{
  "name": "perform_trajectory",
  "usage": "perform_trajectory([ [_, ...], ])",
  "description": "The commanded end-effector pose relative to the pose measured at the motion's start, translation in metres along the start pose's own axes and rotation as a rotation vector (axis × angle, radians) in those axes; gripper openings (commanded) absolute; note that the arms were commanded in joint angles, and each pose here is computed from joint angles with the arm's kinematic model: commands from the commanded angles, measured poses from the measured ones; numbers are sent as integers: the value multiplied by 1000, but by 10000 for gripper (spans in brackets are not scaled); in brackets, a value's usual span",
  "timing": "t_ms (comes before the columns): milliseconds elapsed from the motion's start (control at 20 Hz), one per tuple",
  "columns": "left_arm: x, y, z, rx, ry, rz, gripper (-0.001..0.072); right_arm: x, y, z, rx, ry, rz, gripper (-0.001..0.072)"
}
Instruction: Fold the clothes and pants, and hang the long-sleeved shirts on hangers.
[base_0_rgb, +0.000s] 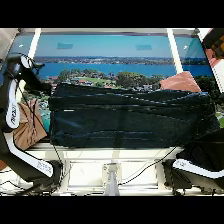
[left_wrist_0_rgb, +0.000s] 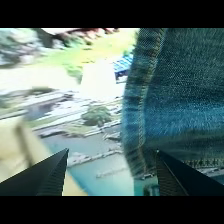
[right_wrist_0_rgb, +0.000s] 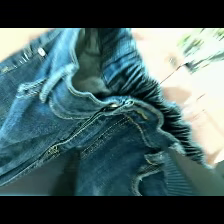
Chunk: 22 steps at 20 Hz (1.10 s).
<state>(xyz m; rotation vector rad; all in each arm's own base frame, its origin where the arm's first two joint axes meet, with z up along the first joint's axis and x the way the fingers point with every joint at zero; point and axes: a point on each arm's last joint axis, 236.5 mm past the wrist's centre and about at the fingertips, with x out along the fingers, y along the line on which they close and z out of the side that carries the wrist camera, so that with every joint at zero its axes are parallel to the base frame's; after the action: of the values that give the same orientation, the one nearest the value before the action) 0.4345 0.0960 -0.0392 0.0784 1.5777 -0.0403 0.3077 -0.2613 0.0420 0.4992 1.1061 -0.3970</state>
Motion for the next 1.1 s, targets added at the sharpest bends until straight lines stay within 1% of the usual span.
perform_trajectory([
  [0,-56,17,6,-45,-139,38,575,-40,-14,12,-55,-12,-93,478],
  [50,-75,23,4,-85,-183,50,462,-47,-18,13,-51,-31,-107,440],
  [100,-92,31,1,-103,-225,64,406,-55,-24,11,-37,-39,-119,434],
  [150,-112,39,-1,-123,-278,82,406,-63,-33,5,-12,-37,-128,391],
  [200,-129,46,-5,-141,-322,97,406,-69,-43,-2,20,-43,-140,373],
  [350,-170,53,-18,-188,-424,85,406,-69,-78,-49,159,-32,-171,375],
  [450,-186,52,-23,-202,-467,69,406,-46,-88,-97,259,12,-154,379],
  [500,-191,49,-24,-203,-481,59,406,-31,-88,-120,302,43,-129,403],
  [550,-195,47,-24,-202,-494,51,406,-18,-83,-138,317,74,-97,404],
  [650,-200,41,-23,-199,-511,30,406,2,-76,-166,319,134,-58,459],
  [800,-199,38,-22,-202,-512,17,406,11,-84,-174,287,135,-89,455],
  [1050,-198,23,-16,-218,-525,-57,406,11,-109,-158,256,60,-182,454],
])
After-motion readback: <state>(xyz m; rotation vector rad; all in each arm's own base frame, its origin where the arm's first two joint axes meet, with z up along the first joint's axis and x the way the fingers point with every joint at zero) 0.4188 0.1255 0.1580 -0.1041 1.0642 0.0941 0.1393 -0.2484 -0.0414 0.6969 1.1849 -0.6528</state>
